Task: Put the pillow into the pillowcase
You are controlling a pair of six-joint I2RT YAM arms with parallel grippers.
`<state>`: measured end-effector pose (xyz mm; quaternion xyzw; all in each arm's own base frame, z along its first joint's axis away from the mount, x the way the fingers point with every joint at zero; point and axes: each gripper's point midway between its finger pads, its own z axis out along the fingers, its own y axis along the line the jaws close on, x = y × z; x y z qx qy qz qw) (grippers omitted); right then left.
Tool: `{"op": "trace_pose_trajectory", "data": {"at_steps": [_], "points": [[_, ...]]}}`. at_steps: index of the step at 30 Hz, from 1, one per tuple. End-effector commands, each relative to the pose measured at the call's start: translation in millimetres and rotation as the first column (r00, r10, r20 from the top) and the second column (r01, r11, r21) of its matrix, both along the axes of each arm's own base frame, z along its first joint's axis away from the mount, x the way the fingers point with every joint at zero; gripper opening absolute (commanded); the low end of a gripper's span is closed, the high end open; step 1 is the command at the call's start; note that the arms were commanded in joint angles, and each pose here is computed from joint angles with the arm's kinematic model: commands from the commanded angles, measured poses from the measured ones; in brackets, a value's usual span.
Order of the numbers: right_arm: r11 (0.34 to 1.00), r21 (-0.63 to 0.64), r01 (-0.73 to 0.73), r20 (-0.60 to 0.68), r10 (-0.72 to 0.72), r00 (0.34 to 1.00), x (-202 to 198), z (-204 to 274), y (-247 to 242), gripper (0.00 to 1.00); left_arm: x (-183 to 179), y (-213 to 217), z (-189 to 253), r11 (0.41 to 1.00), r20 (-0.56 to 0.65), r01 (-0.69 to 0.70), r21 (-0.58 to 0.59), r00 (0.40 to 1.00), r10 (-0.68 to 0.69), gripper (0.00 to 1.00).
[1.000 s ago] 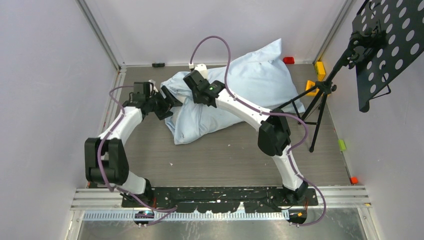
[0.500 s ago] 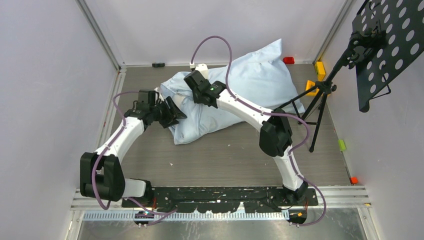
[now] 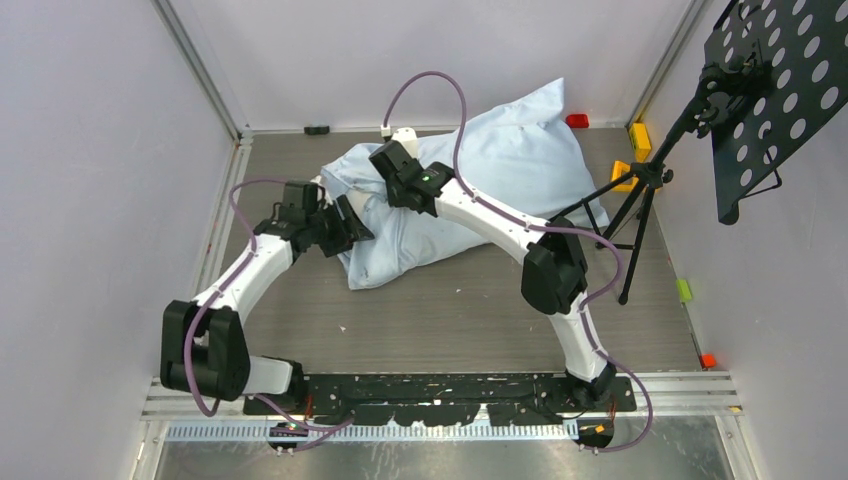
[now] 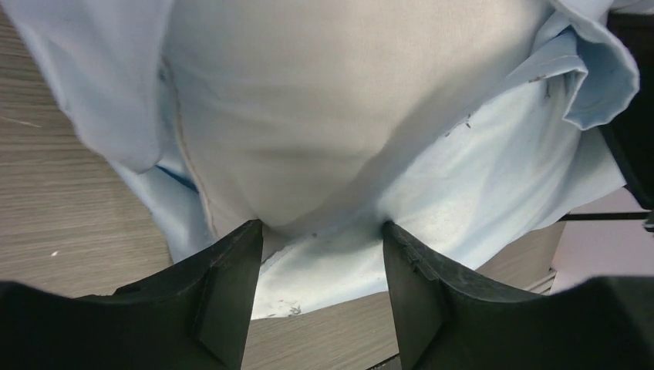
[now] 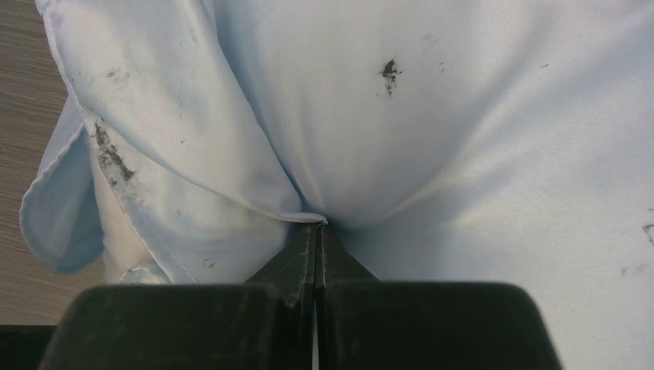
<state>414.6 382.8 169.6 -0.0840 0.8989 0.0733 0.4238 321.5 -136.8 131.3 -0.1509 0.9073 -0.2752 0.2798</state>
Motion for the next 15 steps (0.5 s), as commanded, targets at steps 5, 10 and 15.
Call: {"op": "trace_pose_trajectory", "data": {"at_steps": [5, 10, 15], "points": [[0.999, 0.043, -0.004, 0.008, 0.003, 1.000, -16, 29, -5, 0.01, 1, -27, 42, 0.992, 0.136, 0.106, -0.066, 0.986, -0.096, 0.35], [0.997, 0.072, -0.003, 0.030, 0.000, 1.000, -18, 41, -5, 0.12, -9, -25, 64, 0.991, 0.181, 0.113, -0.067, 0.979, -0.099, 0.23], [0.996, 0.087, 0.002, 0.045, -0.006, 0.999, -19, 50, -7, 0.12, -15, -41, 74, 0.977, 0.184, 0.187, -0.106, 0.969, -0.165, 0.07]]}}
